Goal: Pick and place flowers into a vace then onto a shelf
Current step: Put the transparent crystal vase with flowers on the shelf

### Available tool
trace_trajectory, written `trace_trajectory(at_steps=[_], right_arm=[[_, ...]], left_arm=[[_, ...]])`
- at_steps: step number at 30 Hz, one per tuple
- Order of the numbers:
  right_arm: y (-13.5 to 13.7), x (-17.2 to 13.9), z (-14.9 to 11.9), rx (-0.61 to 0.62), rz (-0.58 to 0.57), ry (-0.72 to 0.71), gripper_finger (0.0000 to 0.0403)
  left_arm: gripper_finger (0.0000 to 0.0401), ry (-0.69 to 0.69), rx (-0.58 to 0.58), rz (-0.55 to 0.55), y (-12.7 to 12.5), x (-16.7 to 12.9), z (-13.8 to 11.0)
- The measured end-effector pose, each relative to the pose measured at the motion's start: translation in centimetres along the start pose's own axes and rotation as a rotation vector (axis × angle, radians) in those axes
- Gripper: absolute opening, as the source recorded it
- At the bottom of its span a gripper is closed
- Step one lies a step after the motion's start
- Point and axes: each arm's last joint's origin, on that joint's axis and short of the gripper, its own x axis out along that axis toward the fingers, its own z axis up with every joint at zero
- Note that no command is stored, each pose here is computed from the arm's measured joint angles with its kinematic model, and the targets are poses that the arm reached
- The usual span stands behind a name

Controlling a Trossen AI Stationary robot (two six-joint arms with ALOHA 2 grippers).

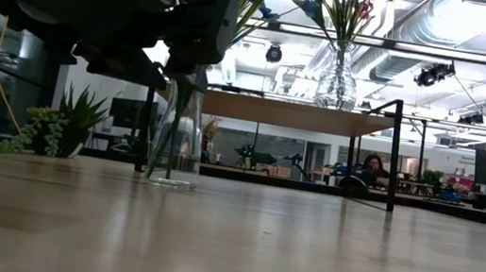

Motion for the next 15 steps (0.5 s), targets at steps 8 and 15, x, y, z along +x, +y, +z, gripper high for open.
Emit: trace_trajectory(at_steps=[8,15], right_arm=[[0.0,0.0,0.0,-0.002,0.001,0.0,0.0351],[0.0,0.0,0.0,0.003,0.0,0.0,0.0351]], left_arm=[[0.0292,-0.016,-0.006,0.033,-0.1,1.5,0.2],[0.0292,-0.019,0.017,0.059,-0.1,2.4,0.5]])
